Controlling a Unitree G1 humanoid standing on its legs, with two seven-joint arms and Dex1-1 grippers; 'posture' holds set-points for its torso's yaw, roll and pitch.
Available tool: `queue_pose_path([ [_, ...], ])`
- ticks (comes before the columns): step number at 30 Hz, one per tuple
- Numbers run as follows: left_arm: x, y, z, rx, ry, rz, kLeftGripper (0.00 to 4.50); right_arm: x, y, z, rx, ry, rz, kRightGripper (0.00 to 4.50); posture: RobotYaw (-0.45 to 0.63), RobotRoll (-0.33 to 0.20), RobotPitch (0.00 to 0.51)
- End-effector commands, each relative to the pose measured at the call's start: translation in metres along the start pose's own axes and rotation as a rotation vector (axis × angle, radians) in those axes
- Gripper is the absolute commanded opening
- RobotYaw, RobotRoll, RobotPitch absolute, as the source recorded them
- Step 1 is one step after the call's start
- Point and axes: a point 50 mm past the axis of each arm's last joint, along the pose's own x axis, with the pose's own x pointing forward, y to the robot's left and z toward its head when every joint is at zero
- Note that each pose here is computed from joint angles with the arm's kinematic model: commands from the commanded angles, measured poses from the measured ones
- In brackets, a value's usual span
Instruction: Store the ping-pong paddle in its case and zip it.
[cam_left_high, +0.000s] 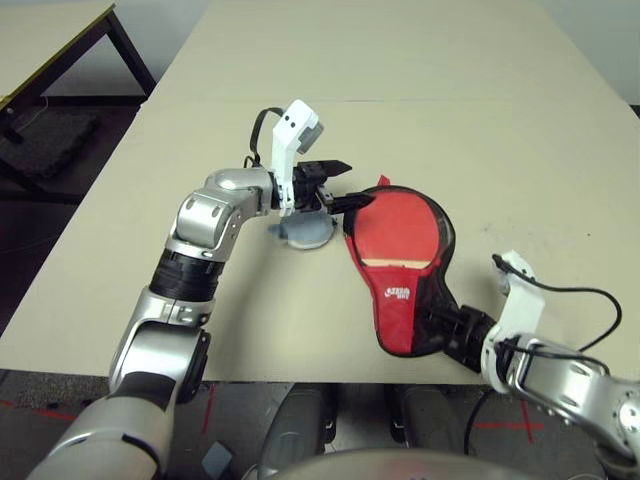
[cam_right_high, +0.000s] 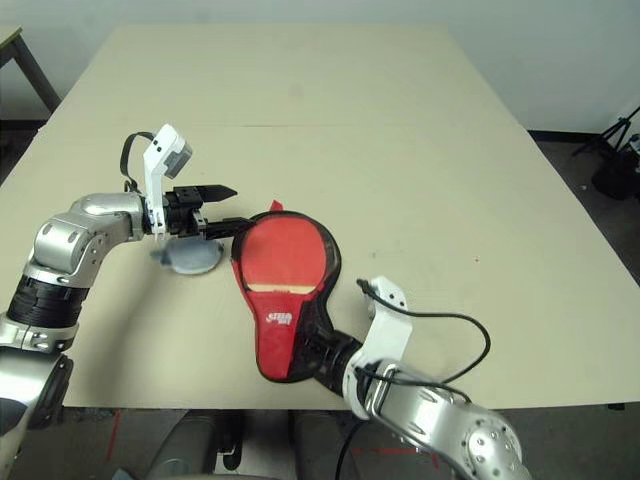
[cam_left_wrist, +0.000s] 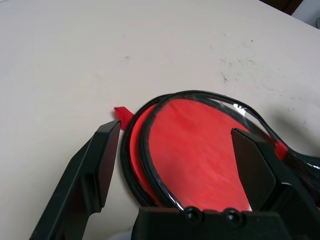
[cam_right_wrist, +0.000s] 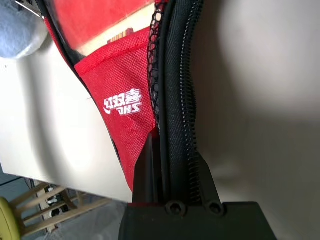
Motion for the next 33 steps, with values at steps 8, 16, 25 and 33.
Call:
queue_pose_path([
  [8, -0.001, 0.007, 0.002, 0.036, 0.021, 0.005, 4.50, -0.016, -0.027, 0.018, -0.237, 0.091, -0.026, 2.09, -0.04, 0.000, 0.158],
  [16, -0.010, 0.017, 0.008, 0.070, 0.035, 0.031, 4.50, -0.064, -0.030, 0.053, -0.518, 0.321, 0.082, 4.47, -0.06, 0.000, 0.146],
  [25, -0.023, 0.033, 0.014, 0.151, 0.103, 0.032, 4.50, -0.023, 0.040, 0.124, -0.880, 0.101, 0.034, 4.47, -0.08, 0.000, 0.136],
  [33, -0.045, 0.037, 0.016, 0.263, 0.256, -0.010, 4.50, 0.020, 0.072, 0.137, -1.132, 0.118, -0.014, 4.47, -0.03, 0.000, 0.136],
])
